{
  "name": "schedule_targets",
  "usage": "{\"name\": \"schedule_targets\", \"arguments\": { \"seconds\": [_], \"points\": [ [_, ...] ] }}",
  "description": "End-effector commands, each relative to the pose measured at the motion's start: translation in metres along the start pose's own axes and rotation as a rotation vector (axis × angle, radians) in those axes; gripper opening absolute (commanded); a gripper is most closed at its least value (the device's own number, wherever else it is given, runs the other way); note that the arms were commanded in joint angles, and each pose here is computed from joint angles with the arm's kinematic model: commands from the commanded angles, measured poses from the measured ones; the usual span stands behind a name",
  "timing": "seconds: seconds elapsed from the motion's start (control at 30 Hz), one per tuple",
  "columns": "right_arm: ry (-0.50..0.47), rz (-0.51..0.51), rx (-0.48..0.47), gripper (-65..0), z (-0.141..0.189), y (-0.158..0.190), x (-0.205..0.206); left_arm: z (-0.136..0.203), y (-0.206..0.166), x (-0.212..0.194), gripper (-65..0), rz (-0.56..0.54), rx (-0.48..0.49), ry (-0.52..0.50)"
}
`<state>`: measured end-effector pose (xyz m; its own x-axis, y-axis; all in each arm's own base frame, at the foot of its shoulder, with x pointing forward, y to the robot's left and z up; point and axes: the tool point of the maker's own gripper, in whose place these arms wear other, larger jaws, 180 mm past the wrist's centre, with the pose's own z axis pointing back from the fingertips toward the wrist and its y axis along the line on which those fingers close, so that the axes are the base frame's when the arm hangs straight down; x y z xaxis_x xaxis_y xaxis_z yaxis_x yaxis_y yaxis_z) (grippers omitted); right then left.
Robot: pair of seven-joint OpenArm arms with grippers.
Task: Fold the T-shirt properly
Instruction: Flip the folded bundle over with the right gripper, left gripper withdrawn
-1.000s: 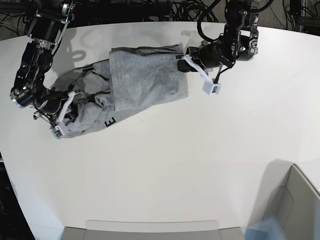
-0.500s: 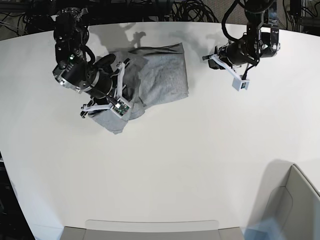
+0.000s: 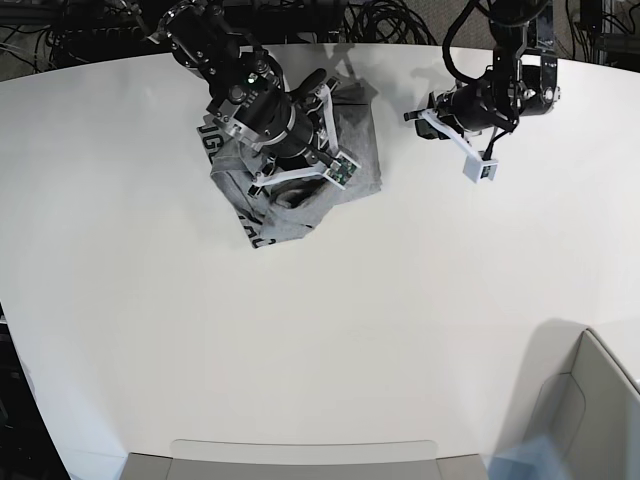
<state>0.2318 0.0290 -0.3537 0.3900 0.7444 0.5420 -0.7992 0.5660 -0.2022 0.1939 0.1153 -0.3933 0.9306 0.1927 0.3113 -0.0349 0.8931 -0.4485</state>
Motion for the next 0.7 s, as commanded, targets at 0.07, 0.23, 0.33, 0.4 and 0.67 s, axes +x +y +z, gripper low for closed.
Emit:
{"name": "schedule_targets", "arguments": {
  "seconds": [0.07,0.23,0.33,0.4,0.67],
  "points": [
    [-0.059,0.010,-0.016,-50.1,0.006,-0.003,0.015,0.004,-0.002,0.005,-65.0,-0.013,-0.008,-0.018],
    [-0.212,0.069,0.019,-34.5,0.027,0.019,0.050,0.004,-0.001,0.006,-65.0,-0.009,-0.004,-0.021],
    [-0.300,0.079,0.026,-34.5,0.034,0.025,0.067,0.004,-0.001,0.006,-65.0,-0.009,-0.002,-0.021],
    [-0.319,0.051,-0.006,-36.7,0.035,0.012,0.069,0.004,-0.001,0.006,-65.0,-0.008,-0.002,-0.020],
    [-0.236,-0.179,-0.263,-65.0,0.046,-0.094,0.020,0.002,0.001,0.006,-65.0,-0.003,0.000,-0.016]
  ]
}}
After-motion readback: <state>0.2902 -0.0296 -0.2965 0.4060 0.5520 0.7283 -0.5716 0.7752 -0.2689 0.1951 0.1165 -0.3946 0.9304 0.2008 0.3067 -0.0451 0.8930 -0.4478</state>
